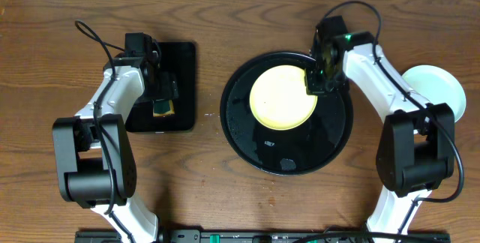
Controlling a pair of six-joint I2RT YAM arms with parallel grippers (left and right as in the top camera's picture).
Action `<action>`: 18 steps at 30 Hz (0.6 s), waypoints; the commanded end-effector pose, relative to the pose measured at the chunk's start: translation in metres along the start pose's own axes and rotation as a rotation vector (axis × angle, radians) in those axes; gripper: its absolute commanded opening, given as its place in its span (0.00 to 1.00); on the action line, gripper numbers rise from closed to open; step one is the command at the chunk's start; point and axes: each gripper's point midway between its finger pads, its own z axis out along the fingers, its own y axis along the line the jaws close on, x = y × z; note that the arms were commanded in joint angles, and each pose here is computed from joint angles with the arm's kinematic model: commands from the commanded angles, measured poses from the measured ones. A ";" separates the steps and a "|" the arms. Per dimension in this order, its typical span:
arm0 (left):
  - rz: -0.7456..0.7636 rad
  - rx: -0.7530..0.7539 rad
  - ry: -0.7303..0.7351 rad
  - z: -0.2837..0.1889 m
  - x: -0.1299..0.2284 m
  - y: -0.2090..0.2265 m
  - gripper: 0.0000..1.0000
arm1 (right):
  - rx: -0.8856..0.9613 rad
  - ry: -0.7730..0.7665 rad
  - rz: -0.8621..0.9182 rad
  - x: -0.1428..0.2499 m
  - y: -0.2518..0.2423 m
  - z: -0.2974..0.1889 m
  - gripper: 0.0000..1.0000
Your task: Clean dirty plates on tray and stack at the side
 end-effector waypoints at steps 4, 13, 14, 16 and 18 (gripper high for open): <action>-0.004 -0.013 0.000 0.000 0.000 0.003 0.84 | 0.019 0.017 -0.014 -0.002 0.005 -0.031 0.01; -0.003 -0.013 0.000 0.000 0.000 0.003 0.84 | 0.264 -0.038 -0.099 -0.007 -0.002 -0.069 0.01; -0.003 -0.013 0.000 0.000 0.000 0.003 0.84 | 0.308 -0.057 -0.119 -0.009 -0.001 -0.074 0.01; -0.003 -0.013 0.000 0.000 0.000 0.003 0.85 | 0.395 -0.094 -0.162 -0.012 0.002 -0.084 0.01; -0.004 -0.013 0.000 0.000 0.000 0.003 0.85 | 0.494 -0.139 -0.206 -0.016 0.007 -0.094 0.01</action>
